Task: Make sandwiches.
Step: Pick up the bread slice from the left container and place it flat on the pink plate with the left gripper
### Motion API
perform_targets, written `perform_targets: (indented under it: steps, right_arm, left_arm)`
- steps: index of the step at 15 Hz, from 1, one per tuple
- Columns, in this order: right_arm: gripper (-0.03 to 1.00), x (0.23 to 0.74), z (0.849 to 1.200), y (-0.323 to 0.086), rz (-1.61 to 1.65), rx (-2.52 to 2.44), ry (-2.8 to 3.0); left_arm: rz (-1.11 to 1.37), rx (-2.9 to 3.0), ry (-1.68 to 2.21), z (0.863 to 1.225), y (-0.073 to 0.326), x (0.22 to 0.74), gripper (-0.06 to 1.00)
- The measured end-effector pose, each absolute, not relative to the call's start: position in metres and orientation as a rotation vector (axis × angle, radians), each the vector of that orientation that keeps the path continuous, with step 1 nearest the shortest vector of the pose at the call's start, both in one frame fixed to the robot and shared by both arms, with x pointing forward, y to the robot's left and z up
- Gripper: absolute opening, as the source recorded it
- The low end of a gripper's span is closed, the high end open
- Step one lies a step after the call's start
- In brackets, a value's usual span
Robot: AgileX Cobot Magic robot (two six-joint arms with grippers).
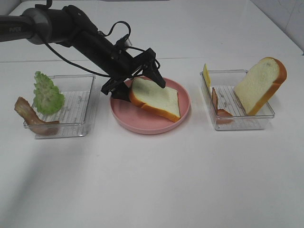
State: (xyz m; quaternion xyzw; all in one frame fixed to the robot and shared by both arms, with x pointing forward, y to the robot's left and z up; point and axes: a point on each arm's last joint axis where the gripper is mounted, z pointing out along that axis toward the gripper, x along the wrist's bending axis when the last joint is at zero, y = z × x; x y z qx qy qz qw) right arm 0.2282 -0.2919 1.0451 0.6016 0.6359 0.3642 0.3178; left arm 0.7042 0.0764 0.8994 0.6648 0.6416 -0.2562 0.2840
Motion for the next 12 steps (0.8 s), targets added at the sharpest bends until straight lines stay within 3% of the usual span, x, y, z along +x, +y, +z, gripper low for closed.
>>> perform_targets:
  steps: [6,12]
  right_arm:
    - [0.78,0.228,1.045,-0.292,0.958,1.583,1.673]
    - [0.78,0.228,1.045,-0.292,0.958,1.583,1.673]
  left_arm:
    - [-0.526,1.986,1.674,0.904,0.086,0.701,0.88]
    - [-0.252,2.063,1.73,0.967,0.102,0.717,0.88]
